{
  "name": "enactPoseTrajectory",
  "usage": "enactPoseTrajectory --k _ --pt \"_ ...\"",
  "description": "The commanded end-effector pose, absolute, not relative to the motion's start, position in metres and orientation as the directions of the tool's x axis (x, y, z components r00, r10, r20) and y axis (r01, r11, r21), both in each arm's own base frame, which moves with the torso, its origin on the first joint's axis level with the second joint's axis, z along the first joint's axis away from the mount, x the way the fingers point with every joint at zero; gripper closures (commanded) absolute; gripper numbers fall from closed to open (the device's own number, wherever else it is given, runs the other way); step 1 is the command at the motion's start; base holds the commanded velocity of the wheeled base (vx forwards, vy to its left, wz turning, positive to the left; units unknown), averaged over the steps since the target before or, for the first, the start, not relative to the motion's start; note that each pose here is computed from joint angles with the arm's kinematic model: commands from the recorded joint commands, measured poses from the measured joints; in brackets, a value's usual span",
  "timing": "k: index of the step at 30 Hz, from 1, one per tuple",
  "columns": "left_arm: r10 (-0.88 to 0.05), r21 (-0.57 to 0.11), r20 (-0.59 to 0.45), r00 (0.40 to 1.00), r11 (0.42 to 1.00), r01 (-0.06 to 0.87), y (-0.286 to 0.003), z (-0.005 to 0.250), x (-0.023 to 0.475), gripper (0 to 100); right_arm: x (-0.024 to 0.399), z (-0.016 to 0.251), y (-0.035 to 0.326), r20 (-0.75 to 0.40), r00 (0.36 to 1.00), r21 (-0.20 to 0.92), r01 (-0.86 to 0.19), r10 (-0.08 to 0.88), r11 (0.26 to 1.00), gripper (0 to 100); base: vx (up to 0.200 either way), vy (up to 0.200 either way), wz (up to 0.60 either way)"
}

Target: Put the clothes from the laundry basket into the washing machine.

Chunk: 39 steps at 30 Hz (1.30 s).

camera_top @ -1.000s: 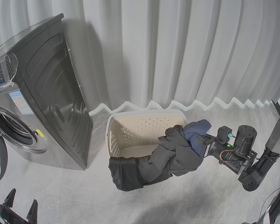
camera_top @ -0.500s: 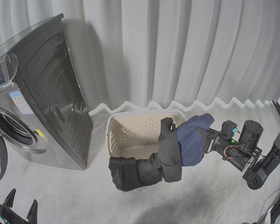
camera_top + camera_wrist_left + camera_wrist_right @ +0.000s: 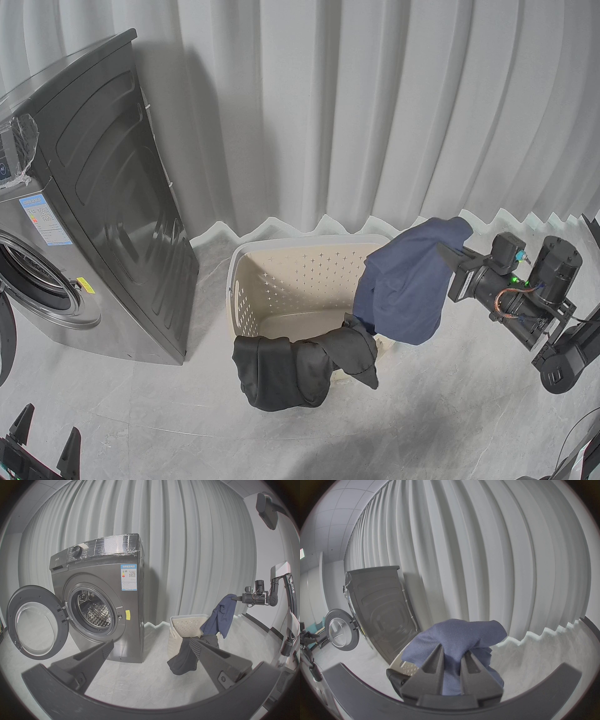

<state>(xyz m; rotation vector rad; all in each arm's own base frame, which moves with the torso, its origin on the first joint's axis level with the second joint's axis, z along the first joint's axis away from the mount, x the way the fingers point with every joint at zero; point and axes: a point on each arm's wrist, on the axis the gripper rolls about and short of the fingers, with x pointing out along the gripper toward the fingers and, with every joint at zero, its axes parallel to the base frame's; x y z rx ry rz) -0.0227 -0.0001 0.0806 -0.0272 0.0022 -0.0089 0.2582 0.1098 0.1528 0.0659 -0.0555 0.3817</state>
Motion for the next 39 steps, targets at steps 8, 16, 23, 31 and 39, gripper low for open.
enactPoseTrajectory --k 8,16,23,31,39 --pt "-0.009 -0.028 0.002 1.000 1.000 0.009 0.000 0.076 -0.023 0 0.251 0.177 0.109 0.150 0.916 0.057 -0.384 0.373 0.922 100 0.000 0.000 0.00" --pt "-0.009 -0.028 0.002 1.000 1.000 0.009 0.000 0.076 -0.023 0 0.238 0.185 0.113 0.178 0.903 0.067 -0.408 0.391 0.911 100 0.000 0.000 0.00" --pt "-0.008 -0.026 0.002 1.000 1.000 0.008 0.000 0.076 -0.023 0 0.227 0.195 0.117 0.208 0.904 0.071 -0.395 0.374 0.916 100 -0.029 0.000 0.00" --pt "-0.008 -0.028 0.002 1.000 1.000 0.008 0.000 0.076 -0.023 0 0.225 0.192 0.112 0.195 0.918 0.071 -0.364 0.345 0.928 100 -0.200 0.000 0.00" --pt "-0.009 -0.026 0.002 1.000 1.000 0.009 0.000 0.076 -0.023 0 0.222 0.188 0.113 0.173 0.935 0.060 -0.325 0.311 0.944 100 0.000 0.000 0.00"
